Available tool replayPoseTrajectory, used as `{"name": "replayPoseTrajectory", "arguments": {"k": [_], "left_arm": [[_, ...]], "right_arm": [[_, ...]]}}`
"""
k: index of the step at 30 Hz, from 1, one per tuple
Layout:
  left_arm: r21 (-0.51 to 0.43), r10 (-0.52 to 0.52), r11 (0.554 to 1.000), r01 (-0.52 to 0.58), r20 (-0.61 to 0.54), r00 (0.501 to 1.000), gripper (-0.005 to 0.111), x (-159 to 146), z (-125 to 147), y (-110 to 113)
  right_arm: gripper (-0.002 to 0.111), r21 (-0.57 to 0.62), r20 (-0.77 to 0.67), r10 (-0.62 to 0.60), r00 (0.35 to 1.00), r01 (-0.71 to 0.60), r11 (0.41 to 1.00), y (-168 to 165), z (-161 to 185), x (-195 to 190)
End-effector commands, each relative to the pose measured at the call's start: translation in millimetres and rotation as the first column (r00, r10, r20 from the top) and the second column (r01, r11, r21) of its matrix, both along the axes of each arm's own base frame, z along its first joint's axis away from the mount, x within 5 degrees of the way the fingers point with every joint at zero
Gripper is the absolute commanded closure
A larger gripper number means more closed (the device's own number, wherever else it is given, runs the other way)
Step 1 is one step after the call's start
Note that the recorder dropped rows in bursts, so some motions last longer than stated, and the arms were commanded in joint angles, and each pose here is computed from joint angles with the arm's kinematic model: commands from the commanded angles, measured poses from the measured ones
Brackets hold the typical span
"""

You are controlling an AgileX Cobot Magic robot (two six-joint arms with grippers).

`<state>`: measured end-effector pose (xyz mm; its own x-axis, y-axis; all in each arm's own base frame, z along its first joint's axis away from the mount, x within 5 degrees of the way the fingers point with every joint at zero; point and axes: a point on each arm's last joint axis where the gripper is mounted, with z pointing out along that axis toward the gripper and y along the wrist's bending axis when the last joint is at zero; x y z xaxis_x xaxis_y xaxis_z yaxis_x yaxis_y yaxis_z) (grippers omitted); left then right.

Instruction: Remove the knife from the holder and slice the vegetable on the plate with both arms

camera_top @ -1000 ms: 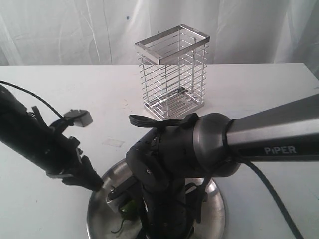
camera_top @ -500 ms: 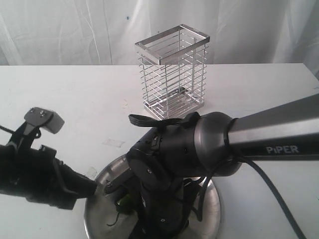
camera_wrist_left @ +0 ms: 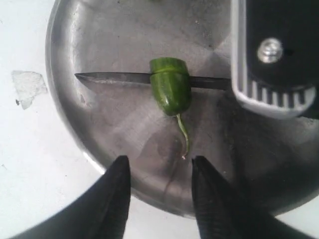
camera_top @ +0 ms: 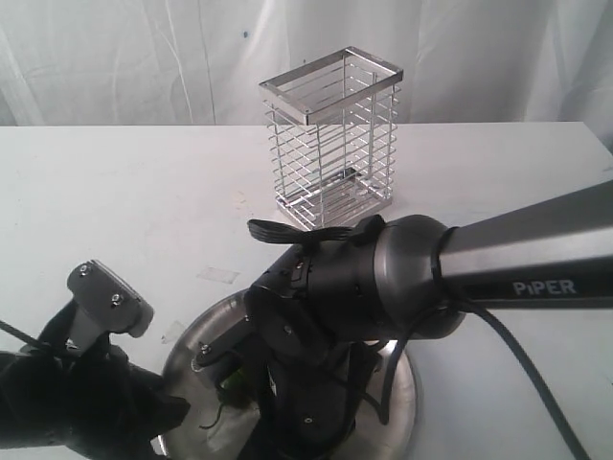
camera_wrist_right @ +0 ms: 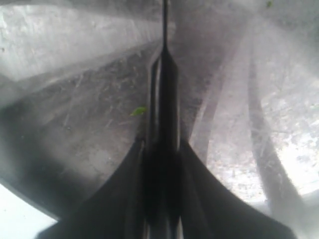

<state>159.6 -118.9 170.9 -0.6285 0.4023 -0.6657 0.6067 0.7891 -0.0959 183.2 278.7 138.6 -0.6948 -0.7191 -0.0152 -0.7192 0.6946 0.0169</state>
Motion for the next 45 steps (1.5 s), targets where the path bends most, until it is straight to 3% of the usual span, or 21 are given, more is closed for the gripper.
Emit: {"name": "replayPoseTrajectory", "arguments": {"k": [1,7,12,18,33,45], "left_arm": [[0.029,-0.045,0.999,0.044,0.048,0.998,0.065,-9.3,0.1,-11.0],[0.078,-0.035,0.996,0.033,0.029,0.999,0.065,-9.8,-13.3,-19.2],[0.098,0.074,0.992,-0.08,0.062,0.995,0.065,2.3,-26.0,-19.1],[0.124,0.022,0.992,-0.031,0.074,0.997,0.065,6.6,-40.3,-24.7],[0.052,0.112,0.992,-0.119,0.119,0.987,0.065,18.9,-57.4,-30.8],[0.044,0.118,0.991,-0.124,0.129,0.985,0.065,19.8,-56.6,-30.9]], "right_arm": [[0.108,0.047,0.05,0.011,0.999,-0.014,0.999,3.5,-5.3,7.3],[0.108,0.05,0.052,0.011,0.999,-0.014,0.999,3.8,-5.3,7.4],[0.108,0.046,0.05,0.015,0.999,-0.017,0.999,3.5,-5.3,7.2],[0.108,0.051,0.05,0.032,0.998,-0.035,0.998,3.6,-4.0,6.9],[0.108,0.05,0.055,0.038,0.998,-0.041,0.998,2.3,1.0,6.4],[0.108,-0.196,-0.046,0.089,0.995,-0.097,0.976,-22.2,8.3,-2.1]]}}
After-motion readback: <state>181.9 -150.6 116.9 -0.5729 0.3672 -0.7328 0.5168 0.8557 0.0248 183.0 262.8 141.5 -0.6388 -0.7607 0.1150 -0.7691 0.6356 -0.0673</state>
